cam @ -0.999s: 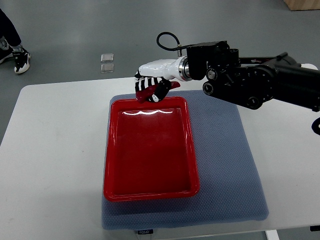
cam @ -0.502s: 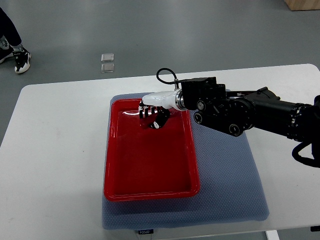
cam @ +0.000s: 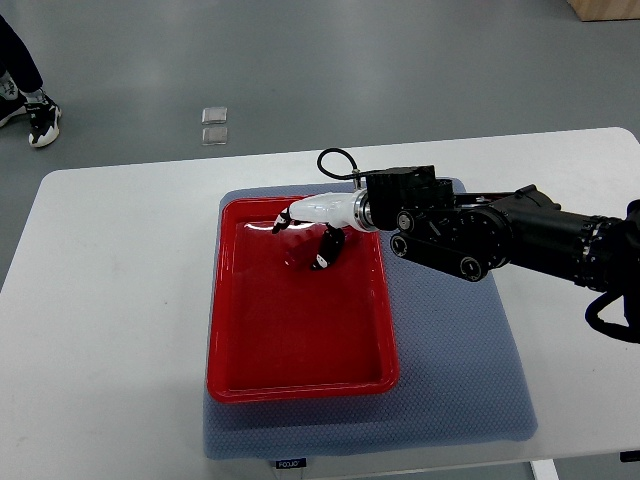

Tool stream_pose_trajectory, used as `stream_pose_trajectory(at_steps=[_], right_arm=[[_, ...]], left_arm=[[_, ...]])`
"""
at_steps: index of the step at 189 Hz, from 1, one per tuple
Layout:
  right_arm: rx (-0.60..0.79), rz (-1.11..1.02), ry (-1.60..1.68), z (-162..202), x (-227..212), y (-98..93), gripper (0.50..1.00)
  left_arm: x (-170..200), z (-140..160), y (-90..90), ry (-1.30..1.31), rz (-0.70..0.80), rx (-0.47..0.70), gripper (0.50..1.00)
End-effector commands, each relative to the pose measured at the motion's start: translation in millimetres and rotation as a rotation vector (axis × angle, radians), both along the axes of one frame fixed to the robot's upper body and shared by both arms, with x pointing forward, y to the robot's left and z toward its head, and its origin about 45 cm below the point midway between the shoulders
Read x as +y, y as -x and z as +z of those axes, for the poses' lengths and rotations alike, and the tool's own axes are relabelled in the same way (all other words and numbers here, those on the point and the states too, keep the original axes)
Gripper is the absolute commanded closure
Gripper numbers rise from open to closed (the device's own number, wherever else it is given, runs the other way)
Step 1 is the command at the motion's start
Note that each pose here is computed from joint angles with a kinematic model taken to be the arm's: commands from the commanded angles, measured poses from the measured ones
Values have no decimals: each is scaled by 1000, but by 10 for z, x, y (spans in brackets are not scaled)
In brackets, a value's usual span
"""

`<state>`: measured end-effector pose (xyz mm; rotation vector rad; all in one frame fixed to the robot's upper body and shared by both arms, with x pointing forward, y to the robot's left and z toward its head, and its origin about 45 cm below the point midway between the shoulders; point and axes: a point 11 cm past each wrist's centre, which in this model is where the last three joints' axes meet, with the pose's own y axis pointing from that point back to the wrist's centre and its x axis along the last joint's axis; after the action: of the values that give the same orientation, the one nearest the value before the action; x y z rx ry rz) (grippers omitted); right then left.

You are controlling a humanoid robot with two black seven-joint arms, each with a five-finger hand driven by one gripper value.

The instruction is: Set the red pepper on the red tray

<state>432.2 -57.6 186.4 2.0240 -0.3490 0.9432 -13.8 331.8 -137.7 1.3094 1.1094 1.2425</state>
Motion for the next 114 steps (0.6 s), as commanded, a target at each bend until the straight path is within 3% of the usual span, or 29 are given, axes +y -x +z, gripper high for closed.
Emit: stream_pose_trajectory(at_steps=[1,16,17,23,52,66,67,87,114], right_arm=[[-7,-16,-45,123,46,-50,593],[-2,-31,-83,195,73,-77,593],[12,-68,-170,355,125,-136,593],[21,-91,-238,494,162,-183,593],[153,-234,-633,971,123,-358,593],[191,-271,-698,971,52,-380,593],[291,-378,-892,974,-175,-445,593],[498,-579,-1293,862,-662,-508,589],[603,-741,-1656,705,-1122,-533,587]], left_arm=[[6,1,0,-2,0,0,500],[6,1,0,-2,0,0,500],[6,1,0,-2,0,0,500],[6,1,1,-2,-1,0,500],[0,0,1,0,-1,0,500],[0,0,1,0,-1,0,500],[0,0,1,0,-1,0,500],[6,1,1,-2,-1,0,500],[-5,0,0,1,-1,0,500]])
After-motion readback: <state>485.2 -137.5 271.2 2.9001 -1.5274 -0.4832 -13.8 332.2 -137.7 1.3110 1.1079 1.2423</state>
